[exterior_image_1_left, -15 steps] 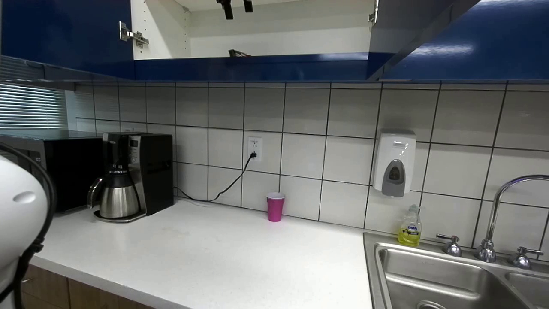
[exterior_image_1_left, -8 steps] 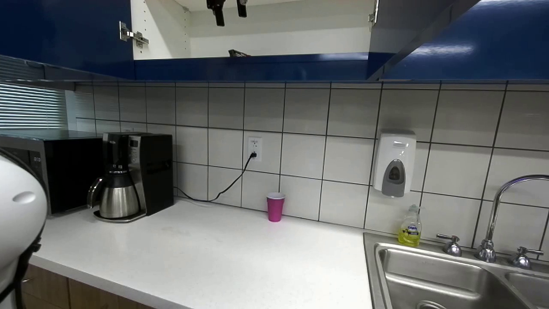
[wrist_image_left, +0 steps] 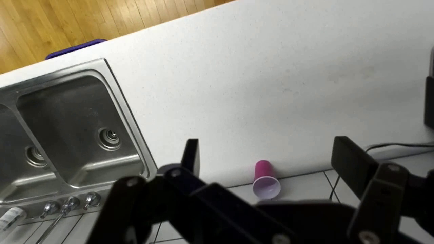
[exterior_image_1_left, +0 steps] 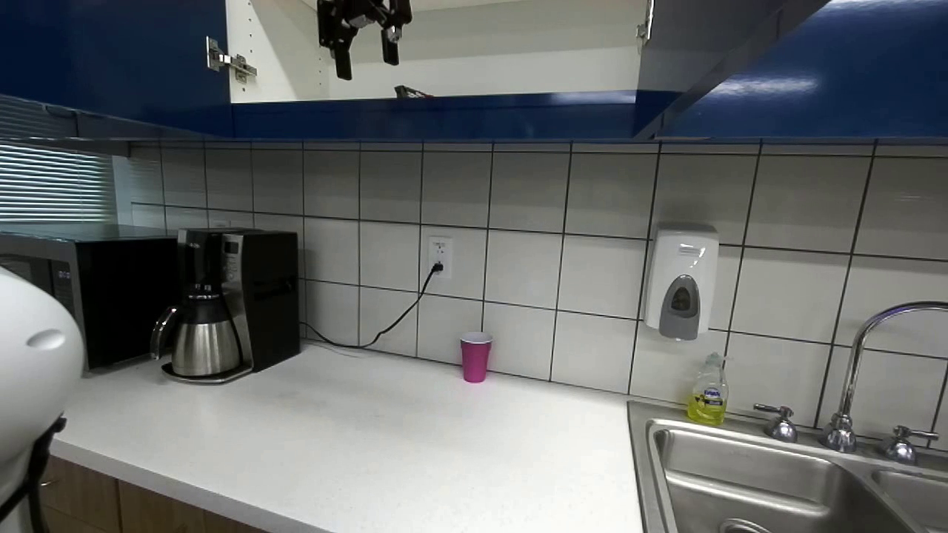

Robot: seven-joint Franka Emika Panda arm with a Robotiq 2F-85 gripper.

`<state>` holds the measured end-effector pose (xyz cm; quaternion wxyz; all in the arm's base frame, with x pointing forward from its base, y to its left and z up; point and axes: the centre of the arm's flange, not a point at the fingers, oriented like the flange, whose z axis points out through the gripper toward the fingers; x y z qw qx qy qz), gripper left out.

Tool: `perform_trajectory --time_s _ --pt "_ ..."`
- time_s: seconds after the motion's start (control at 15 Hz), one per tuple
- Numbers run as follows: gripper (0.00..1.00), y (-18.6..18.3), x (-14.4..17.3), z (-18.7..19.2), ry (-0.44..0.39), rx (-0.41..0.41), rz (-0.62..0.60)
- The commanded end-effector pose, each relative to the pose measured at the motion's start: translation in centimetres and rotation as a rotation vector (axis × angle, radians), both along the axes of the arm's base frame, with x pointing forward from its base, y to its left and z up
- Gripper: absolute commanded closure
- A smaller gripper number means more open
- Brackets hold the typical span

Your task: Put the brown packet in the open cabinet.

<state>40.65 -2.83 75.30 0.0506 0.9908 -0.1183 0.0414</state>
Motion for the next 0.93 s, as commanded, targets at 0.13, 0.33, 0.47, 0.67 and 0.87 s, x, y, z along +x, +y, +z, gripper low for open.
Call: perform_trajectory --time_s 0.13,0.33,0.47,0.67,0.87 --pt "0.00 0.4 -5.4 -9.1 0.036 -0.017 0.079" --pt "0.00 0.8 -6.3 -12.8 0.074 -0.024 0.112" --pt "0.00 1.2 -6.8 -15.6 0.103 -0.034 0.128" --pt "0.00 1.9 -7.4 -19.3 0.141 -0.044 0.141" --pt "0.00 2.4 -7.6 -22.4 0.174 -0.053 0.154"
